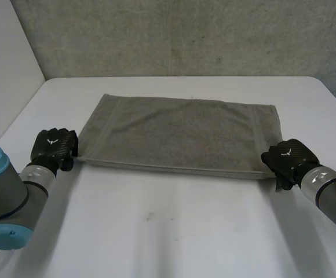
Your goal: Fold the towel.
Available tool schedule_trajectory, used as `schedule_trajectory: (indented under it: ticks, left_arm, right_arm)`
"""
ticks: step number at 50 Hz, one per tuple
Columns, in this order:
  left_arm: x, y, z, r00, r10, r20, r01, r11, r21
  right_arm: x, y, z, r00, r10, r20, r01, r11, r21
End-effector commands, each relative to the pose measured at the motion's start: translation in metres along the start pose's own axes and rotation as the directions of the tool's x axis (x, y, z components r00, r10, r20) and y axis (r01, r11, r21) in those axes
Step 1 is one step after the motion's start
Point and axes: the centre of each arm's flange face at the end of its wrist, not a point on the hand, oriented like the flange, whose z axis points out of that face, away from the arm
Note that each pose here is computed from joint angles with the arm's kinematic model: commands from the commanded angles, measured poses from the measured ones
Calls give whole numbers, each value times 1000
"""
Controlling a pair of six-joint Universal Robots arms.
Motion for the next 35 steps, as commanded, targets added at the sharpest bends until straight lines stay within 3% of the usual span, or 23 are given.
schedule_trajectory:
  ticks: [1,6,14,35]
  left_arm:
    - [1,1,2,1000,0,0,0,1000,8]
    - [0,-3,2,1000,0,3,0,1000,20]
    - [-1,-2,2,1000,-1,2,1,1000,17]
    - [4,6,5,1000,-2,-28,2,1000,4]
  right_arm:
    - [2,10,8,996,88,-19,-89,995,-34]
    - [10,13,12,983,180,-43,-182,982,-52]
    - [24,19,9,972,222,-72,-229,968,-104]
    - [21,16,5,984,167,-54,-172,981,-92]
